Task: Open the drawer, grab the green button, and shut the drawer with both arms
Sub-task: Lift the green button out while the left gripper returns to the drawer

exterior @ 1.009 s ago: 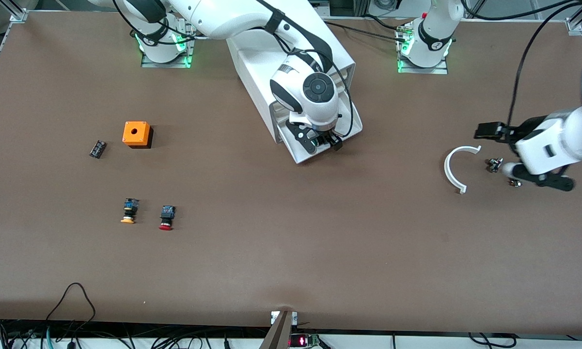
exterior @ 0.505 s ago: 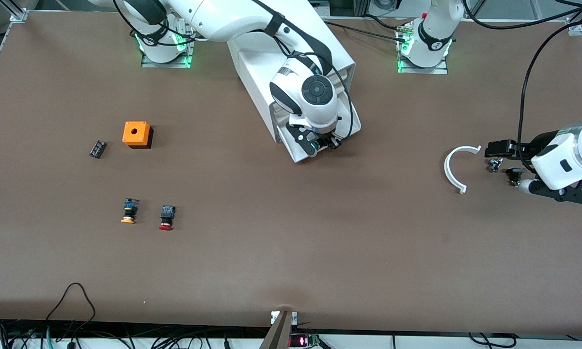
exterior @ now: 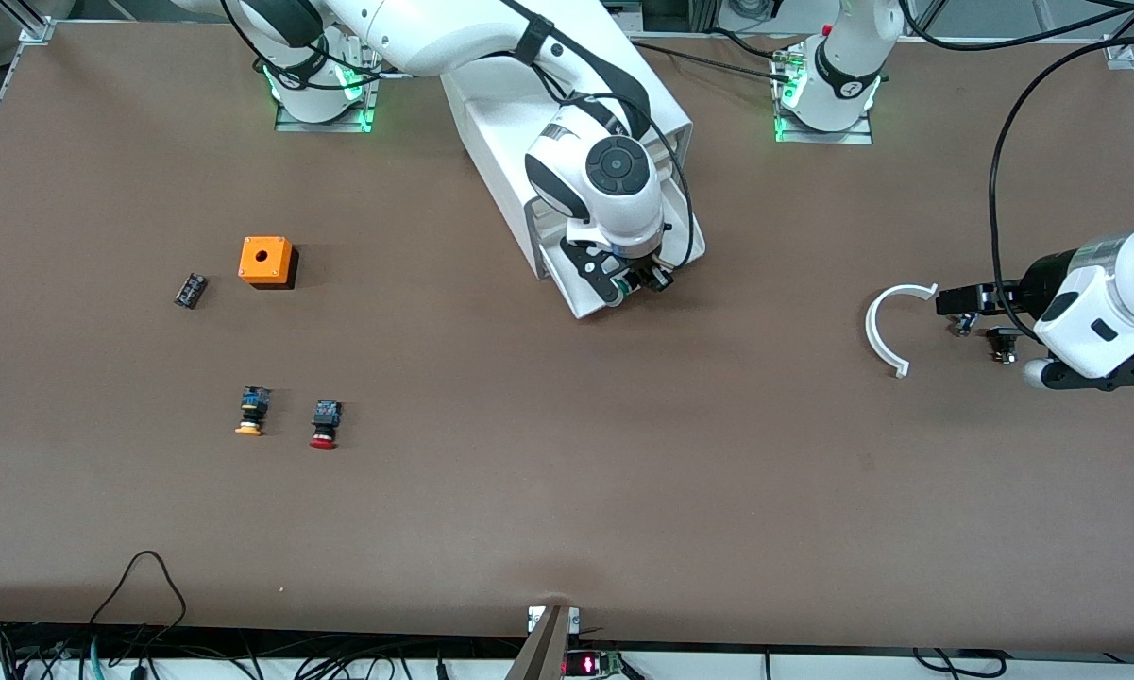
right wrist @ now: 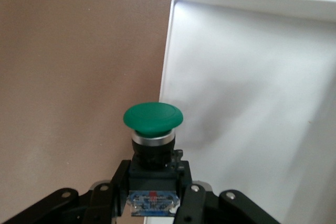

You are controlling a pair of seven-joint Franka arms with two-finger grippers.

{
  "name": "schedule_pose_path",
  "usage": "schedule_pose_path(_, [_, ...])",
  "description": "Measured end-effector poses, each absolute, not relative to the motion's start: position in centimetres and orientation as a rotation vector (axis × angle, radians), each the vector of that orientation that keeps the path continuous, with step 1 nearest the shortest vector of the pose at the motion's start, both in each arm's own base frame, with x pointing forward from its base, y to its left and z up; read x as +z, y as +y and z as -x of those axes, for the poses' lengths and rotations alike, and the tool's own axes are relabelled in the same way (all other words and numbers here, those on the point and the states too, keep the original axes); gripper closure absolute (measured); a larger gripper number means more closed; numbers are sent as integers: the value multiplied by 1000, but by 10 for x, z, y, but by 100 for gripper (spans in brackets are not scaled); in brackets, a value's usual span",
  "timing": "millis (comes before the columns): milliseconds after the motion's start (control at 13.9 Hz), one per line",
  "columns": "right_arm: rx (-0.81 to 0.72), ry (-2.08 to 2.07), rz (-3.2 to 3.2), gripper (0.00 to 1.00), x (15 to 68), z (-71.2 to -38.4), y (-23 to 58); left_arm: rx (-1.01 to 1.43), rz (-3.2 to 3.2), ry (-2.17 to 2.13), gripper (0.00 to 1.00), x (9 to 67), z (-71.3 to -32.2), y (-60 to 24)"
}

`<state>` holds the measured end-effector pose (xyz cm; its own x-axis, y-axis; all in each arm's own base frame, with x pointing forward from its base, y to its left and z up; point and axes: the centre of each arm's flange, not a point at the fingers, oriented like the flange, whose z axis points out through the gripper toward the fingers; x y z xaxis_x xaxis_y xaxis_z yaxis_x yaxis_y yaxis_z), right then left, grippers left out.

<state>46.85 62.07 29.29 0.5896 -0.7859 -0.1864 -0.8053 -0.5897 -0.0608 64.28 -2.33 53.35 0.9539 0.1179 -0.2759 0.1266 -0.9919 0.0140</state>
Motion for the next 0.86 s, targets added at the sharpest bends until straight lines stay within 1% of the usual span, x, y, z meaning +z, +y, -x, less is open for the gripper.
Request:
schedule_pose_path(216, [191,1346,2662,59,301,-477,617,-474,-3073,353,0,525,-638,-38])
schedule_pose_path(360, [168,1294,2670,59,318,-492,606,-463,-3076,373,1,505,-634,-57])
schedule_pose_path(577, [126,1164,2709,59,346,-525,575,-298,-3081,364,1,443,-630,-80])
schedule_pose_path(721, [94,1043,2750,59,358,-550,549,-213,-3075,395,1,398,-619,-91])
schedule_pose_path(865, [78,892,2822,59,368,-576,514,-145,-3045,499,1,365,-605,-118])
